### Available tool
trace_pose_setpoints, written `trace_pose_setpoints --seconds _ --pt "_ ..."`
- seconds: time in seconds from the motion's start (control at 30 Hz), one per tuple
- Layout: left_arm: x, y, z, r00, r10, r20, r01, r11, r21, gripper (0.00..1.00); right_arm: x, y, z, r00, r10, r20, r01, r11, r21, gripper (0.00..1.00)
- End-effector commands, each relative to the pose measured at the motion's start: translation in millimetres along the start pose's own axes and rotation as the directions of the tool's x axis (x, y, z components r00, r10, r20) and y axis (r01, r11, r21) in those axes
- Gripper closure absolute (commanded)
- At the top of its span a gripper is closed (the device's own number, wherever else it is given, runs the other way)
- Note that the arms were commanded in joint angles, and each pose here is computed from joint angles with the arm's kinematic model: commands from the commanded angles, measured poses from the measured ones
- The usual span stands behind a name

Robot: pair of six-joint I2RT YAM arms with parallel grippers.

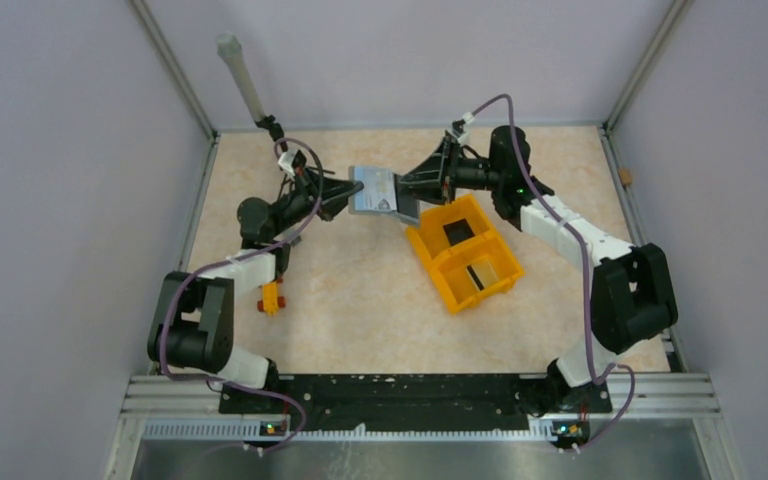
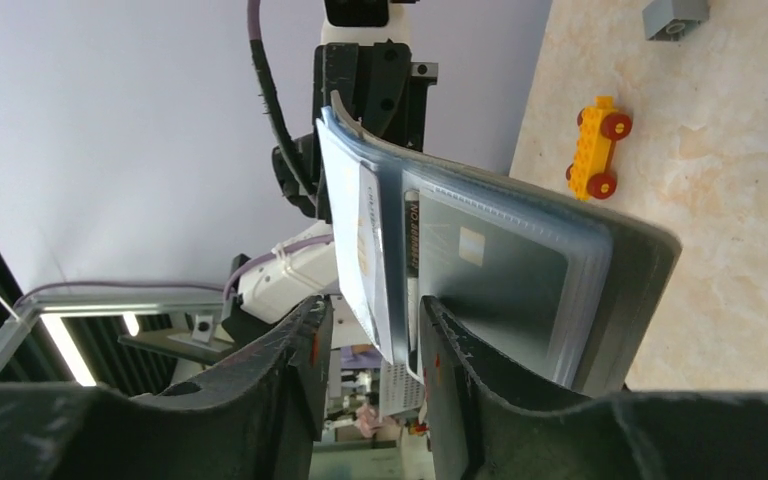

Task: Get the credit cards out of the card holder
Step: Remove the credit card from the card holder.

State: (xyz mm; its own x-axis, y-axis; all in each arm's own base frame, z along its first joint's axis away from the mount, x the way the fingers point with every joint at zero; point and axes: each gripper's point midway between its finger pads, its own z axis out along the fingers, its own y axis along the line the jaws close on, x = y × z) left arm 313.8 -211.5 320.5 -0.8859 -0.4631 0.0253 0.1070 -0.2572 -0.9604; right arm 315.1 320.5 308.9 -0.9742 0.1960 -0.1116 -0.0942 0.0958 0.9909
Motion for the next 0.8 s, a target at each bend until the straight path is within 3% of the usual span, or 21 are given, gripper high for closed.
trace_pose_setpoints --seconds 0.0,0.5,0.6,0.77 --pt "4.0 -26.3 -0.8 0.998 0.067 -0.006 -0.066 0.992 0.108 1.0 0.0 18.7 -3.0 0.998 -0.064 0.006 0.064 0.997 -0.039 0.57" --pt "7.2 -23.1 3.3 0.998 0.06 -0.021 -0.057 0.992 0.11 1.0 13.7 41.6 21.8 0.997 -0.065 -0.052 0.058 0.991 -0.124 0.56" --pt "7.6 -23.2 3.1 0.998 0.061 -0.022 -0.058 0.992 0.111 1.0 12.9 46.0 21.7 0.997 -0.062 -0.049 0.054 0.988 -0.145 0.6" --pt "8.6 -23.0 3.1 0.998 0.063 -0.025 -0.059 0.992 0.109 1.0 11.8 51.4 21.4 0.997 -0.069 -0.044 0.061 0.986 -0.157 0.76"
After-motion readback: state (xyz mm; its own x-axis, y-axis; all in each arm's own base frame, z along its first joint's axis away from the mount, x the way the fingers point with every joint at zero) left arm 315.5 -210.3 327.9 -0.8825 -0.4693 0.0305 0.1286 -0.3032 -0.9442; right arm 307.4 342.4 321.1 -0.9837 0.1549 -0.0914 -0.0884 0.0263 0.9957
